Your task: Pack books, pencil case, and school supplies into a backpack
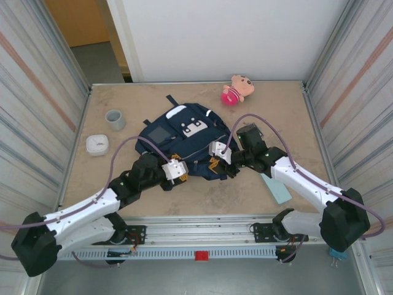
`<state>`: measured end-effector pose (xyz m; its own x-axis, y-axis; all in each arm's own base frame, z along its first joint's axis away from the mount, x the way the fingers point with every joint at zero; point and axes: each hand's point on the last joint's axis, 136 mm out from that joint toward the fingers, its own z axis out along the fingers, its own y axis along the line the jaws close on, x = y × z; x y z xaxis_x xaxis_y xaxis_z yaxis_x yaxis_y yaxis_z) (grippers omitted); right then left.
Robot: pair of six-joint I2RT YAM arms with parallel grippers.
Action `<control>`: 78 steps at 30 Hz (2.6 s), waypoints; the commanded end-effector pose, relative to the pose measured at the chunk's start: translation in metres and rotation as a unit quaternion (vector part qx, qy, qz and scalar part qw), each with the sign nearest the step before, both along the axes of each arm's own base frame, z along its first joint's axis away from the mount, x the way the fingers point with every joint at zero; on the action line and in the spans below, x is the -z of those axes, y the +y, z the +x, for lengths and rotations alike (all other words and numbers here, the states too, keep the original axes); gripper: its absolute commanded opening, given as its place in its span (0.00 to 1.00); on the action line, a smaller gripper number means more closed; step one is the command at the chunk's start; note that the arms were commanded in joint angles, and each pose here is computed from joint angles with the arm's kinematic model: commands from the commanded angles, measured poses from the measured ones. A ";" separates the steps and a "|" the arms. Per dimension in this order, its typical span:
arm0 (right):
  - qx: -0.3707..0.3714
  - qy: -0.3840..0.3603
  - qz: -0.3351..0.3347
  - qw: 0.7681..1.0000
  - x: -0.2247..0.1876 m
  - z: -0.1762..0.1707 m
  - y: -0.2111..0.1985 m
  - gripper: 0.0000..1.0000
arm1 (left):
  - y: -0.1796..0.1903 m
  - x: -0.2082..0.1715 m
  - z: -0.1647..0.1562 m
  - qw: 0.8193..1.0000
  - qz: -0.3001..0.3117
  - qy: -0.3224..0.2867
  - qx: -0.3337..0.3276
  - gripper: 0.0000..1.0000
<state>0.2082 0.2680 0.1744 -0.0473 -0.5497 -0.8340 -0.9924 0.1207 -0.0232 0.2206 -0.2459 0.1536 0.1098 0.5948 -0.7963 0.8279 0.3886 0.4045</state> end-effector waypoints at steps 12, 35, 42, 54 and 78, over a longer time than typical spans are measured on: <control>0.036 -0.012 0.046 0.998 -0.032 -0.001 0.001 0.27 | -0.013 -0.001 0.004 0.998 -0.055 -0.033 0.026 0.05; 0.023 -0.295 0.017 0.955 -0.016 -0.026 0.041 0.66 | -0.014 -0.012 -0.013 0.993 -0.105 -0.034 0.051 0.01; 0.019 -0.323 0.020 0.946 -0.014 -0.021 0.055 0.65 | -0.014 -0.010 -0.015 0.992 -0.109 -0.026 0.051 0.00; 0.028 -0.329 0.016 0.944 -0.018 -0.011 0.067 0.40 | -0.016 -0.011 -0.015 0.992 -0.110 -0.024 0.055 0.00; 0.235 0.105 0.141 0.956 -0.047 0.001 -0.020 0.00 | 0.004 0.005 -0.003 0.996 -0.069 -0.052 0.001 0.00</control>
